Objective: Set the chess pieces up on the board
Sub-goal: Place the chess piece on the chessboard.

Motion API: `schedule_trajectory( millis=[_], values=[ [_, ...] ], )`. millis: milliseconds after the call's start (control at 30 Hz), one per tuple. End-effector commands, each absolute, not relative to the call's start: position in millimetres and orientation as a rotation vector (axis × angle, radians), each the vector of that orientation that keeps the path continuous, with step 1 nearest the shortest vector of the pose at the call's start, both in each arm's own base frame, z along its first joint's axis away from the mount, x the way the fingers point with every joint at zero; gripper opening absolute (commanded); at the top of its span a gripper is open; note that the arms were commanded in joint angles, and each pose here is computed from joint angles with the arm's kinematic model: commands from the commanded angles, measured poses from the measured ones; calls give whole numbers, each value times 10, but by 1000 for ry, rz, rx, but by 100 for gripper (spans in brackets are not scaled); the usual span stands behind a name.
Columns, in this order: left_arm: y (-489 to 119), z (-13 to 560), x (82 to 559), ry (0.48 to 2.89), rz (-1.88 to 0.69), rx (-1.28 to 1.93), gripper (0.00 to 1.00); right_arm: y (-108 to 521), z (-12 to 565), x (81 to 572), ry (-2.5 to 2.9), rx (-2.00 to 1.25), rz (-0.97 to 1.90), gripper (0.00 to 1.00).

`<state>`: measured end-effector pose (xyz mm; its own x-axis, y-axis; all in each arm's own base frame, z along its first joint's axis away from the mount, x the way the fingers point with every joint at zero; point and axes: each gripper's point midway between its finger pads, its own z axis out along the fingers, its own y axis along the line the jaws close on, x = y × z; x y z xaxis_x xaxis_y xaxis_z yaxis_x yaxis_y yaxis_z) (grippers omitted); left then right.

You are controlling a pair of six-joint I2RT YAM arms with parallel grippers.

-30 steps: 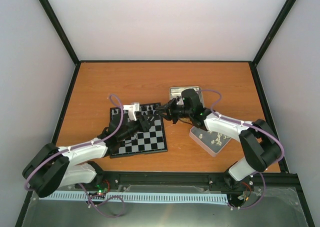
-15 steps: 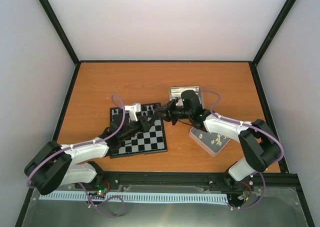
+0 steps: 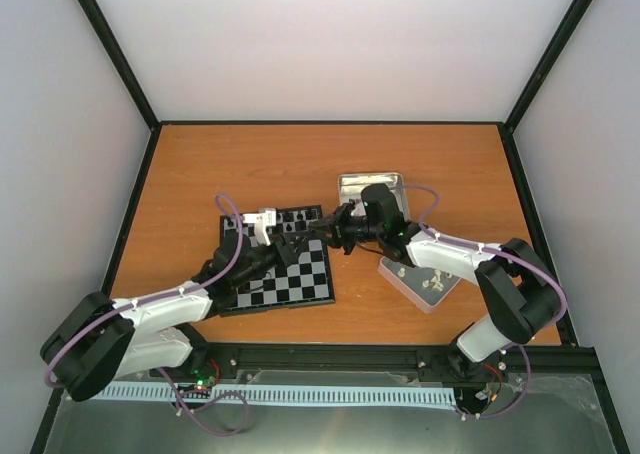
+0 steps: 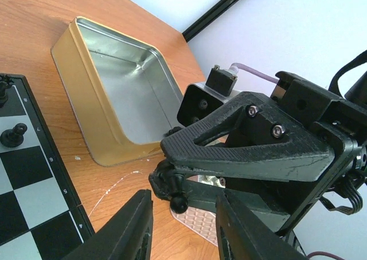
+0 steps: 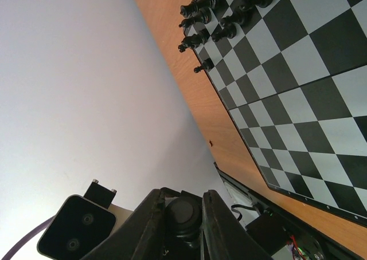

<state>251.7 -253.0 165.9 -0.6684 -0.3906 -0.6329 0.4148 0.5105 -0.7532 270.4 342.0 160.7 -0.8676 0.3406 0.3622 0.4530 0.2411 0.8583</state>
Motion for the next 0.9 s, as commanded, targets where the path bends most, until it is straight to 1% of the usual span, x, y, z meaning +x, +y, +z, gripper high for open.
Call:
schedule_trajectory(
  millis=[0,100,233,567,733,867],
  values=[
    [-2564,1793,2527,1881,-1254,52,32,3472,1629,2673,-2372,-748,-1718,18],
    [-2602,1795,2524,1880,-1276,64,31,3481,1649,2682,-2363,-750,-1728,18],
    [-2638,1816,2530,1874,-1289,78,25,3492,1654,2680,-2352,-747,-1730,18],
    [-2613,1930,2583,1834,-1256,79,21,3494,1589,2640,-2342,-737,-1707,18],
    [-2639,1901,2595,1847,-1254,89,17,3514,1604,2640,-2330,-725,-1716,18],
    [-2634,1831,2597,1871,-1245,78,18,3521,1611,2640,-2326,-719,-1724,18]
  ],
)
